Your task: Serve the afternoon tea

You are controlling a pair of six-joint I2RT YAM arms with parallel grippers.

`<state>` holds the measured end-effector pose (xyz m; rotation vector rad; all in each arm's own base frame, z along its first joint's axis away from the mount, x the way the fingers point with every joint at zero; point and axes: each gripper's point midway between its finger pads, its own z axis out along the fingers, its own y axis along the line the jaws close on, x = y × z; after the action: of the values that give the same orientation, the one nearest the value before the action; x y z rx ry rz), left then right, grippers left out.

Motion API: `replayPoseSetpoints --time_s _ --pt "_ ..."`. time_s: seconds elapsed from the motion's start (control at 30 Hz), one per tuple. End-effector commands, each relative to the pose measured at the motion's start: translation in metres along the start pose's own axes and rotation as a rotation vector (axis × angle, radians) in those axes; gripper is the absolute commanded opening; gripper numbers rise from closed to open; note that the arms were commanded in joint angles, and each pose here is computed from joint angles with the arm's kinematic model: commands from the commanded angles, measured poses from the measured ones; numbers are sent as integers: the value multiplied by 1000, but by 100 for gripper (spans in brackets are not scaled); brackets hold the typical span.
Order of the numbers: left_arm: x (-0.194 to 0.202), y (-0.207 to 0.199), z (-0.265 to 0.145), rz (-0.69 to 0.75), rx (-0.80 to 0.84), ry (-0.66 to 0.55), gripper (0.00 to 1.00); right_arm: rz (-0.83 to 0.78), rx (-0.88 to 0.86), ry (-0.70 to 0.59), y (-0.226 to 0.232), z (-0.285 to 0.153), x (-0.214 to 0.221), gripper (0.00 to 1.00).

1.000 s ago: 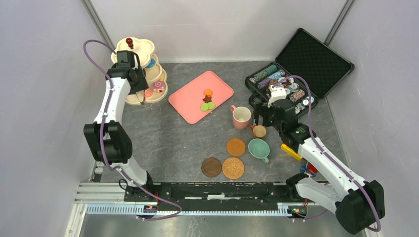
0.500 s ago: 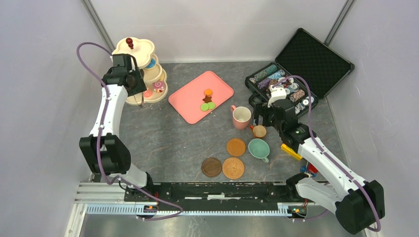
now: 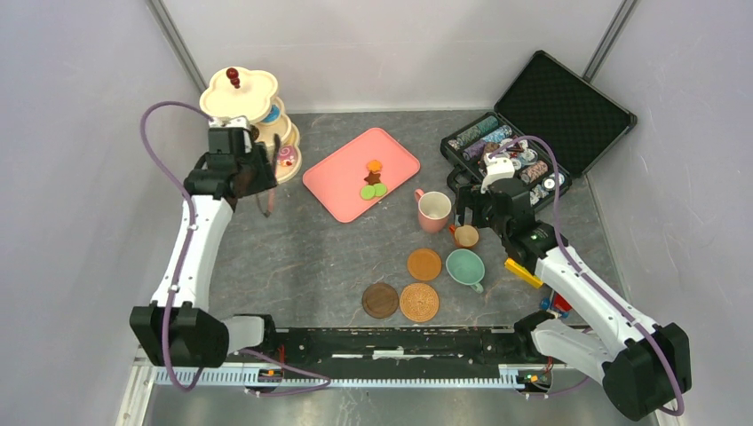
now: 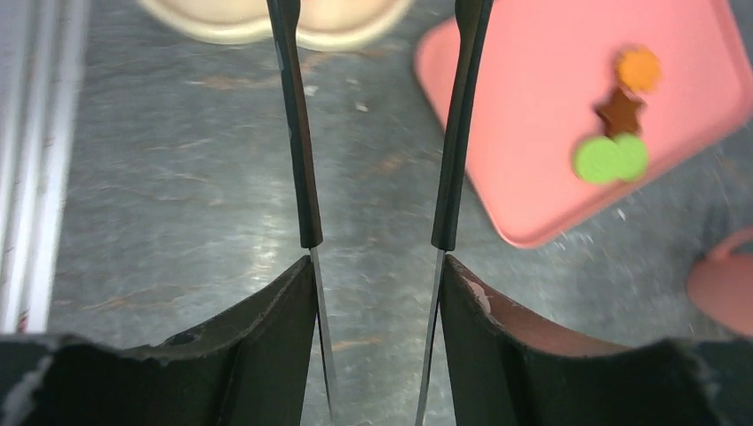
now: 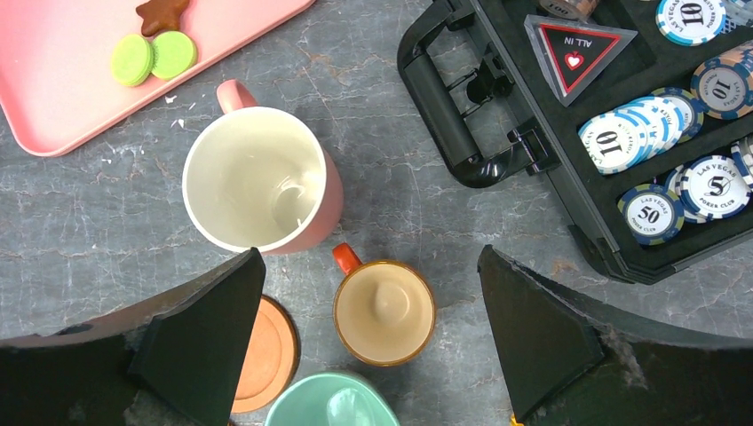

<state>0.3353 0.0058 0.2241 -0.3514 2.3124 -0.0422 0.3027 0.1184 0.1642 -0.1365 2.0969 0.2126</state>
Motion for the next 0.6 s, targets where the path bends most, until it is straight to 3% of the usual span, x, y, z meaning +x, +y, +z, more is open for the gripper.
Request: replayPoseSetpoints --time_s 0.0,0.13,0.27,0.4,0.57 --pt "10 -66 -9 71 196 -20 59 9 13 -29 0 1 -12 98" --pt "47 -119 -7 188 346 96 59 8 30 -18 -2 2 -10 98" --pt "78 -152 -4 208 468 220 59 11 49 -12 -6 2 -8 98" --pt "113 -167 8 229 494 335 59 14 61 -5 -8 3 -6 98" --pt "135 -168 24 247 462 384 60 19 63 0 -8 4 -5 98"
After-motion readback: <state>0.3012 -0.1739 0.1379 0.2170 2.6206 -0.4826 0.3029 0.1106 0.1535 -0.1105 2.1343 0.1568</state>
